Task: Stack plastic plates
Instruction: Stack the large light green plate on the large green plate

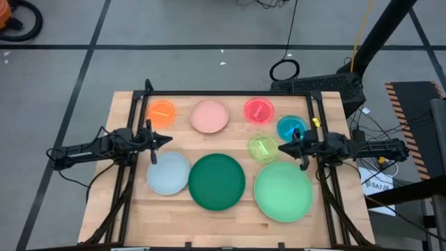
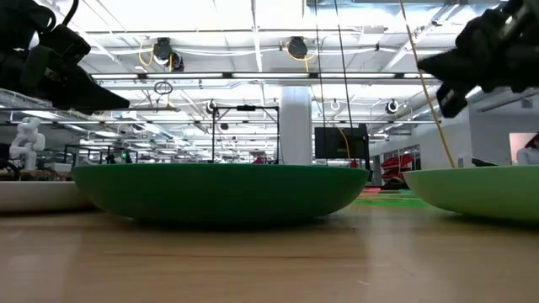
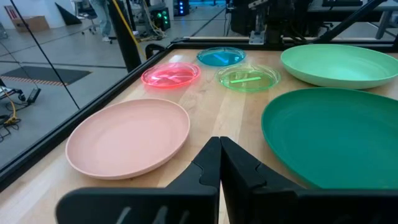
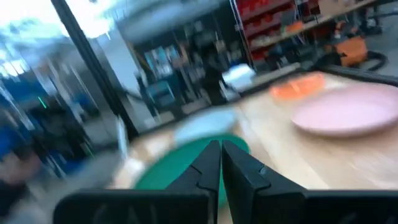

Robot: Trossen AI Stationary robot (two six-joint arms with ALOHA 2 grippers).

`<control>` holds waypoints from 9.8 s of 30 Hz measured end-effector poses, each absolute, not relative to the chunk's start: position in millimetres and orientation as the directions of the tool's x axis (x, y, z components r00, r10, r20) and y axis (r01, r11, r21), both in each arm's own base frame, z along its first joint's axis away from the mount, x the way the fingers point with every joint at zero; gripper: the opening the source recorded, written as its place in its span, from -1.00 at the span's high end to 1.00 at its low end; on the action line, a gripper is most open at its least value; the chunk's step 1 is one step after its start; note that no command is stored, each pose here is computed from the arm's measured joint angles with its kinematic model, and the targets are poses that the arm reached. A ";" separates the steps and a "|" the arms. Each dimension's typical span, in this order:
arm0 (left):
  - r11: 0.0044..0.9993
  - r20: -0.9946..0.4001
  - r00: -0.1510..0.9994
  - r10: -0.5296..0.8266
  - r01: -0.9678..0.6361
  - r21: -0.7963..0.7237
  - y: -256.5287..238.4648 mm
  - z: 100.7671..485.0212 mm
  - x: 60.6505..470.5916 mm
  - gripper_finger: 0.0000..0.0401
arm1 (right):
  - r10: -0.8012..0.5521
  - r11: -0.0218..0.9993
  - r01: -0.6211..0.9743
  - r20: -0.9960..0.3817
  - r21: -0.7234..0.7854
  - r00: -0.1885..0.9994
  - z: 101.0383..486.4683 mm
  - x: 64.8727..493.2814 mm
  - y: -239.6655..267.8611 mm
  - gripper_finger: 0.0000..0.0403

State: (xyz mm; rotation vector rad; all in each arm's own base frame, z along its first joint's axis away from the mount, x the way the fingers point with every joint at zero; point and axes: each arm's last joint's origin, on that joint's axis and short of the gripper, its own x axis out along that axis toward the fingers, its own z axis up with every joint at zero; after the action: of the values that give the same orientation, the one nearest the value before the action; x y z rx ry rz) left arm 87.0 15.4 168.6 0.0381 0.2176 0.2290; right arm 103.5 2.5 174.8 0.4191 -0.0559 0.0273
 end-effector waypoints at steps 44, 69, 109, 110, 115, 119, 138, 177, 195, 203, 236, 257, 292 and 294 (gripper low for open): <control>0.952 0.472 0.846 0.248 -0.122 -0.281 14.9 234.9 77.5 0.97 | 0.147 0.733 0.188 -0.422 0.654 0.895 279.8 234.4 10.2 0.93; 0.962 0.587 0.763 0.271 -0.190 -0.197 14.9 246.3 70.0 0.97 | 0.341 0.861 0.337 -0.924 0.380 0.171 216.9 234.9 18.5 0.93; 0.961 0.594 0.755 0.278 -0.213 -0.178 15.0 247.0 69.3 0.97 | -0.177 0.974 -0.166 -0.977 -0.156 -0.119 232.4 301.8 51.6 0.99; 0.961 0.594 0.755 0.278 -0.213 -0.179 15.0 247.0 69.3 0.97 | -0.181 0.973 -0.171 -0.974 -0.157 -0.134 233.1 300.0 51.2 0.99; 0.960 0.594 0.755 0.278 -0.206 -0.188 15.0 247.0 69.3 0.97 | -0.177 0.972 -0.174 -0.979 -0.157 -0.104 240.8 296.9 50.4 0.99; 0.960 0.591 0.757 0.279 -0.198 -0.199 15.1 246.7 69.6 0.97 | -0.164 0.976 -0.155 -0.985 -0.154 -0.059 242.6 299.5 51.1 0.87; 0.960 0.578 0.769 0.272 -0.173 -0.222 15.0 245.4 70.6 0.97 | -0.064 0.963 -0.267 -0.995 -0.040 -0.082 195.7 289.7 50.6 0.08; 0.960 0.579 0.769 0.272 -0.178 -0.215 15.0 245.5 70.5 0.97 | 0.037 0.966 -0.255 -0.999 0.027 0.033 169.2 294.5 40.1 0.44; 0.960 0.579 0.769 0.272 -0.178 -0.215 15.0 245.5 70.5 0.97 | 0.065 0.952 -0.302 -0.998 0.055 0.024 169.1 293.9 40.9 0.91; 0.960 0.579 0.768 0.272 -0.178 -0.215 15.0 245.6 70.5 0.97 | 0.087 0.953 -0.292 -0.996 0.085 -0.004 169.2 291.5 41.3 0.98; 0.960 0.579 0.768 0.273 -0.177 -0.217 15.0 245.5 70.5 0.97 | 0.213 0.976 0.052 -0.977 0.211 -0.028 257.6 255.8 29.3 1.00; 0.961 0.639 0.719 0.273 -0.230 -0.152 14.5 251.5 65.8 0.97 | 0.297 0.866 0.322 -0.912 0.381 0.281 283.1 360.5 -7.3 1.00; 0.962 0.637 0.721 0.274 -0.207 -0.180 14.5 251.2 66.0 0.97 | 0.211 0.871 0.404 -0.956 0.278 0.202 228.6 410.4 -40.9 0.97; 0.962 0.637 0.721 0.274 -0.206 -0.180 14.5 251.3 66.0 0.97 | 0.209 0.872 0.402 -0.955 0.279 0.209 228.7 411.1 -41.0 0.97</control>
State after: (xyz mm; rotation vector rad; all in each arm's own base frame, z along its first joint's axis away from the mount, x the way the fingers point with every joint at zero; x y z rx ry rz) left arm 66.0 14.5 251.3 -0.0983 -0.7185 0.2657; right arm 411.1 -41.0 228.7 0.5370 1.3726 -0.1435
